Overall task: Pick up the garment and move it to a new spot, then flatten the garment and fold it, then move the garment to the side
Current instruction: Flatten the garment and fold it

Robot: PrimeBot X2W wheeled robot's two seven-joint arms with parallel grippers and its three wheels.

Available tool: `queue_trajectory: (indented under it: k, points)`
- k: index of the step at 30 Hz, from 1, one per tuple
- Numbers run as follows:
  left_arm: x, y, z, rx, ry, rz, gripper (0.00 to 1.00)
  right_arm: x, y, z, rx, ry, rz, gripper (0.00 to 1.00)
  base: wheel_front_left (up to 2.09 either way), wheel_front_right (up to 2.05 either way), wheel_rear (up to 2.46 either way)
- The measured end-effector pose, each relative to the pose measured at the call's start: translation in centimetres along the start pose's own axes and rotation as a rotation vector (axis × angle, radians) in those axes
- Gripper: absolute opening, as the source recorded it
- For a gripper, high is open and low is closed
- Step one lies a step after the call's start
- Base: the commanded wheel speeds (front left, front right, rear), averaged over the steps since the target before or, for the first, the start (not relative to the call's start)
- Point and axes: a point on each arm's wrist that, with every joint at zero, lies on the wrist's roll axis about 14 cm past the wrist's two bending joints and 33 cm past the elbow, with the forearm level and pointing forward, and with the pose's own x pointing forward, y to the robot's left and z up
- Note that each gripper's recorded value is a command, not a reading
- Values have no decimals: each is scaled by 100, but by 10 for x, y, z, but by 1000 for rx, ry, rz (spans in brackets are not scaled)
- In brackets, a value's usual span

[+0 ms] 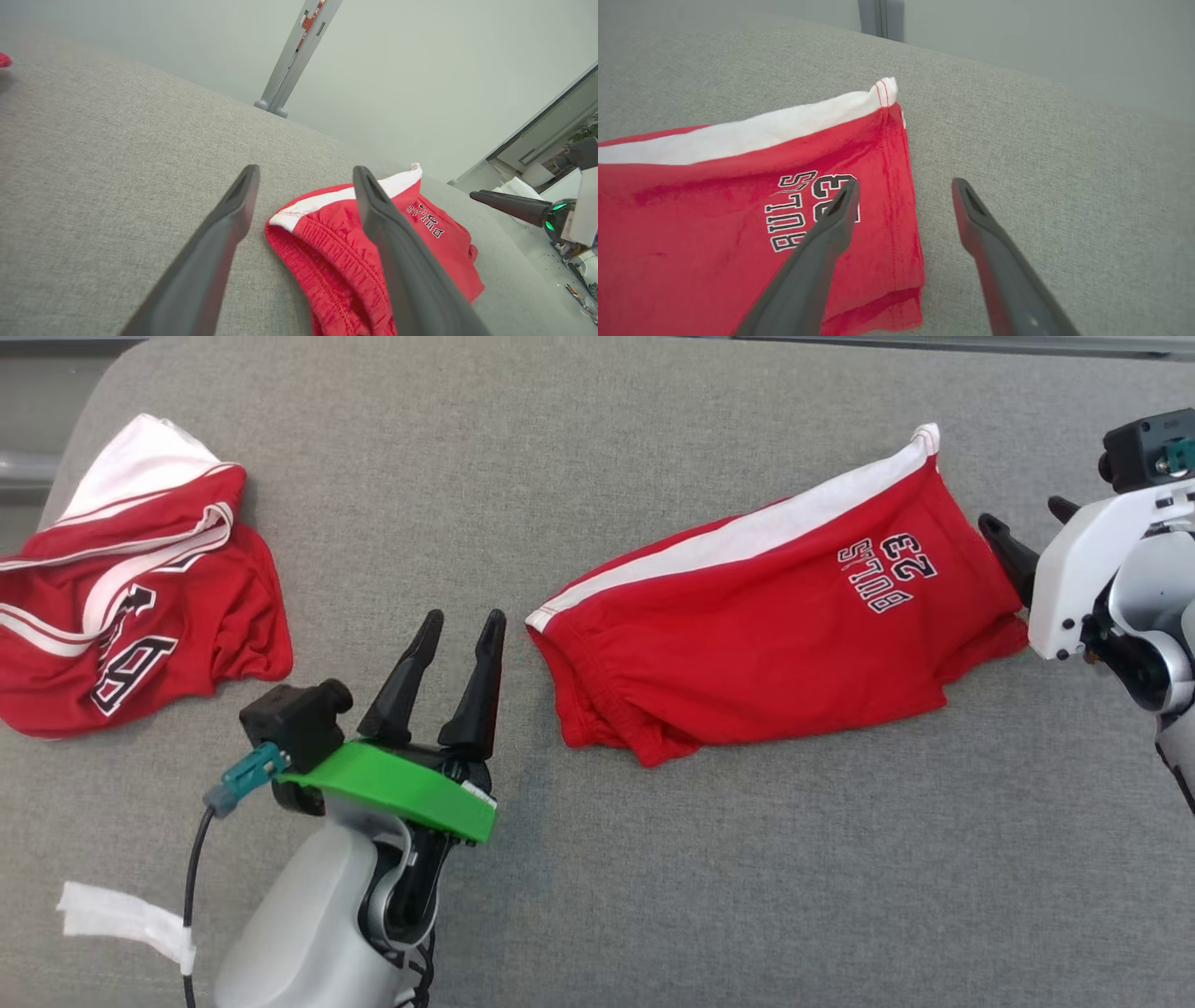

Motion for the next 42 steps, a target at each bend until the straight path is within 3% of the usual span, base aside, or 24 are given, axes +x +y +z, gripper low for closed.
queue_trajectory:
  k: [11,20,33,34,35,36,42]
  points:
    - [-33,22,35,210,-139,111,100,4,-11,-18,118,53,-40,100,0,0,0]
    - [-49,44,40,277,-149,197,100,31,-5,-40,182,125,-37,100,0,0,0]
    - [-59,58,43,294,-149,247,100,57,23,-73,229,202,-24,100,0,0,0]
    - [-59,58,43,294,-149,249,100,57,25,-73,229,204,-18,54,0,0,0]
    - [-60,59,43,295,-148,251,100,57,28,-74,226,207,-13,31,0,0,0]
    - [-59,59,42,296,-146,251,100,57,29,-74,222,209,-10,0,0,0,0]
    - [-57,59,40,302,-139,248,100,53,28,-71,207,165,-18,0,0,0,0]
